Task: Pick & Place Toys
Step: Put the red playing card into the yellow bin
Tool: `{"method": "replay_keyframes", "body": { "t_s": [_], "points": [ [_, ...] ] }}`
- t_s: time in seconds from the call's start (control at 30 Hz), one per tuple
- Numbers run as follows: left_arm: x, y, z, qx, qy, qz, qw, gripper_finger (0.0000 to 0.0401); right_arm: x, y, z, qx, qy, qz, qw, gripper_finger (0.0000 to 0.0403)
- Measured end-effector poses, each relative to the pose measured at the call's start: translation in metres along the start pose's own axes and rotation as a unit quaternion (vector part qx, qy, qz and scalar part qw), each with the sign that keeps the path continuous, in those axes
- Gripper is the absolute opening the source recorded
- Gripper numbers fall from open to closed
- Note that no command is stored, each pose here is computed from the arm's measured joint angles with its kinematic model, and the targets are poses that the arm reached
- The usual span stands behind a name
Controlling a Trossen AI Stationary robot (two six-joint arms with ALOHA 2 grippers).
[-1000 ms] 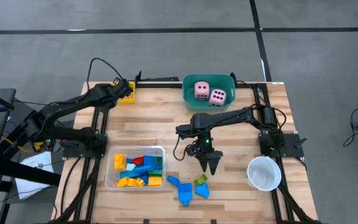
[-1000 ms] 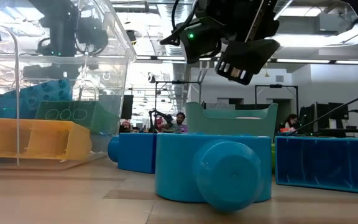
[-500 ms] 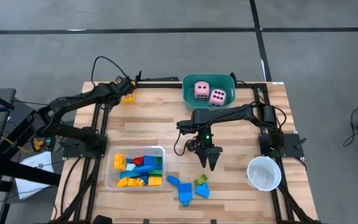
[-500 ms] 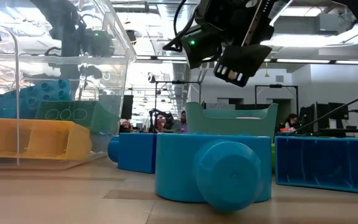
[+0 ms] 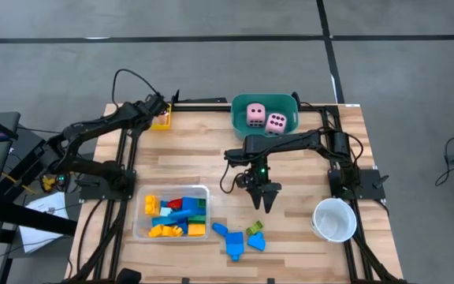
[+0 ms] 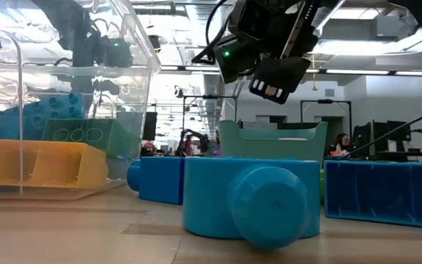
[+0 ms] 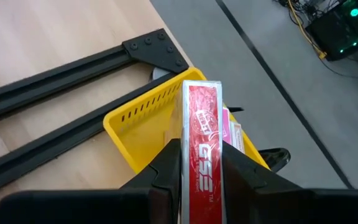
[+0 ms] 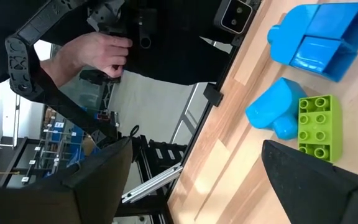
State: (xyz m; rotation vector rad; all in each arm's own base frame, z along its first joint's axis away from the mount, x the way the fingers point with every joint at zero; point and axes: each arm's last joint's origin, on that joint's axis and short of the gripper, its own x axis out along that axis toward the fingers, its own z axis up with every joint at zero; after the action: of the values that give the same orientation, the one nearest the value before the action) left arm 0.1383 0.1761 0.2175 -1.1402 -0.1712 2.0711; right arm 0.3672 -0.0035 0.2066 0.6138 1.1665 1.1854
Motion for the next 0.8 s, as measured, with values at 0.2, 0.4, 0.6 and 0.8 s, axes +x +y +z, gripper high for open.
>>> {"method": "replay_keyframes", "body": {
  "t_s": [0.2, 0.4, 0.6, 0.8],
  "points": [
    [0.001, -0.001, 0.001, 0.017, -0.003, -0.004, 1.0, 0.0065, 0.0, 0.0, 0.0, -0.002, 0.0, 0.0, 1.0, 0.035],
    [0.004, -0.001, -0.003, 0.023, 0.005, 0.003, 1.0, 0.0065, 0.0, 0.0, 0.0, -0.002, -0.002, 0.001, 1.0, 0.035],
    [0.014, 0.0, -0.013, 0.008, 0.018, -0.002, 1.0, 0.0065, 0.0, 0.0, 0.0, -0.002, -0.003, 0.002, 1.0, 0.035],
    [0.016, -0.001, -0.015, 0.009, 0.016, -0.004, 1.0, 0.0077, 0.0, 0.0, 0.0, -0.002, -0.003, 0.002, 1.0, 0.035]
  ]
}}
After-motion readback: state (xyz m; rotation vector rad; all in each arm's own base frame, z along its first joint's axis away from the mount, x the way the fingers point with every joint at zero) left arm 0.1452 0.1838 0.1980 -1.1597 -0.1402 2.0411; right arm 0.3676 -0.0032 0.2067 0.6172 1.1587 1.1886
